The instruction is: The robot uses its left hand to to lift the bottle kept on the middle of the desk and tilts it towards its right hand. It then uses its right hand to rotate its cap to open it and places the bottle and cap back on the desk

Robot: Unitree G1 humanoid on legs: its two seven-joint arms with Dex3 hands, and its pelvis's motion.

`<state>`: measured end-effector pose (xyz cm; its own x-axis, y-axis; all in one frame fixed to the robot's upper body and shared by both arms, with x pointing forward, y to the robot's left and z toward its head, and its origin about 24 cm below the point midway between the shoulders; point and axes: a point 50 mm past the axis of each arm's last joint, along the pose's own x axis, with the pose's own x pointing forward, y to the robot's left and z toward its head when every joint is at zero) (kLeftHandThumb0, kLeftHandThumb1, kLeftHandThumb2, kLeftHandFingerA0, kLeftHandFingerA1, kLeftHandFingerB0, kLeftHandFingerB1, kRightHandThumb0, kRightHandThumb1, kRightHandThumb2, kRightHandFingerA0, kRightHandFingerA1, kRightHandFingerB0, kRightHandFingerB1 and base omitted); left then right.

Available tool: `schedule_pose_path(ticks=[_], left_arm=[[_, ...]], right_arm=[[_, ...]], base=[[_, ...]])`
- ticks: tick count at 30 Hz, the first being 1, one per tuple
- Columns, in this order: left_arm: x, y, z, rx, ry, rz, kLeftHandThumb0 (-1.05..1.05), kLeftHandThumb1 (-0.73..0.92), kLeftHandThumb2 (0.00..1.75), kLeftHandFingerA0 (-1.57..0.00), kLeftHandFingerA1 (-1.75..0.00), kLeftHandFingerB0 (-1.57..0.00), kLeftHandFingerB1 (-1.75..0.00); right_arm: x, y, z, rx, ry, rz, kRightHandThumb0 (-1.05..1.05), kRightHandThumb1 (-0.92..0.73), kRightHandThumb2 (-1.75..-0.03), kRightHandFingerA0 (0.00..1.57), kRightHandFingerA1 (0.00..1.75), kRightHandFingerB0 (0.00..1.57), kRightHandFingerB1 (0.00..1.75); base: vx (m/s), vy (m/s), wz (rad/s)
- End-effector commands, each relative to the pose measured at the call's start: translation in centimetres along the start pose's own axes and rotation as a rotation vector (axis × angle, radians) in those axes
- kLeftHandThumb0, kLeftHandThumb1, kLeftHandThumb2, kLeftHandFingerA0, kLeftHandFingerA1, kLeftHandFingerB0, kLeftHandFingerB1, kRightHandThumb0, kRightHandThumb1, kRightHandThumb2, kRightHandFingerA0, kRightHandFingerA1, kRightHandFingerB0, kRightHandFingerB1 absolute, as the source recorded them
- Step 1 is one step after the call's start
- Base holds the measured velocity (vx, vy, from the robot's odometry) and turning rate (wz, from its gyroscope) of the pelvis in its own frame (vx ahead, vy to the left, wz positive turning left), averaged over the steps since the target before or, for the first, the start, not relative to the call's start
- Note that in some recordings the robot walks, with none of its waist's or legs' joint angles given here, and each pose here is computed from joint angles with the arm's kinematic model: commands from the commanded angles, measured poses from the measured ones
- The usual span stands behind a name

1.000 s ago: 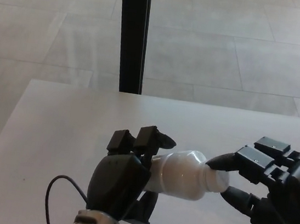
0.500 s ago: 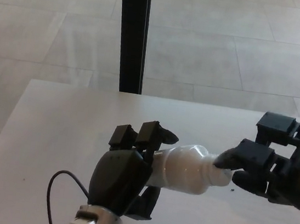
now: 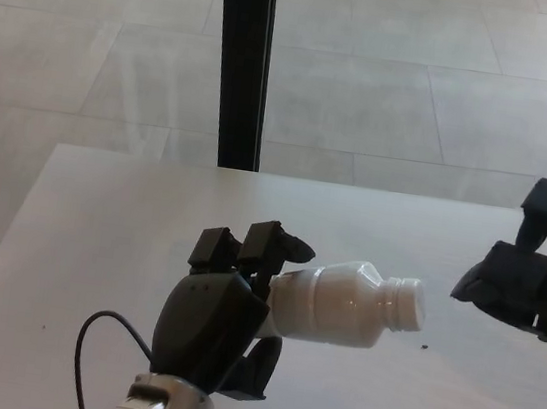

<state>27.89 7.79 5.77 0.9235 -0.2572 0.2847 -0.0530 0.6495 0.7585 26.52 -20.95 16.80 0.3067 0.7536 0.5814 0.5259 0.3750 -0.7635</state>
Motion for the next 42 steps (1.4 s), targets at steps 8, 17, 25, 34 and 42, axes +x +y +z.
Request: schedule_pose_path(ticks=[8, 17, 25, 34, 42], left_arm=[[-0.5, 0.1, -0.5, 0.037, -0.002, 0.018, 0.18, 0.52, 1.26, -0.88, -1.75, -0.82, -1.48], [-0.4, -0.1, -0.3, 0.018, -0.011, 0.011, 0.21, 0.53, 1.27, -0.89, -1.75, -0.83, -1.48], [-0.7, -0.2, -0.2, -0.018, -0.003, 0.005, 0.20, 0.51, 1.29, -0.88, -1.75, -0.81, -1.50], [-0.7, -0.1, -0.3, 0.003, -0.003, 0.008, 0.21, 0.53, 1.27, -0.88, -1.75, -0.81, -1.46], [-0.9, -0.2, -0.4, -0.002, 0.002, 0.014, 0.22, 0.53, 1.26, -0.89, -1.75, -0.82, -1.48]], right_arm=[[-3.9, 1.2, 0.8, 0.133, 0.343, 0.068, -0.20, -0.70, -0.69, 0.79, 1.67, 0.83, 0.90], [-3.0, 3.2, 3.4, 0.354, 0.624, 0.132, -0.45, -0.53, -0.60, 0.81, 1.59, 0.60, 0.45], [-1.8, 4.4, 4.6, 0.400, 0.709, 0.152, -0.49, -0.52, -0.60, 0.81, 1.57, 0.53, 0.43], [-1.2, 4.7, 4.6, 0.379, 0.782, 0.248, -0.62, -0.56, -0.57, 0.84, 1.51, 0.24, 0.35], [-1.5, 4.9, 4.5, 0.370, 0.793, 0.276, -0.64, -0.56, -0.57, 0.89, 1.59, 0.23, 0.38]], base=[[0.00, 0.000, 0.00], [0.00, 0.000, 0.00], [0.00, 0.000, 0.00], [0.00, 0.000, 0.00], [0.00, 0.000, 0.00]])
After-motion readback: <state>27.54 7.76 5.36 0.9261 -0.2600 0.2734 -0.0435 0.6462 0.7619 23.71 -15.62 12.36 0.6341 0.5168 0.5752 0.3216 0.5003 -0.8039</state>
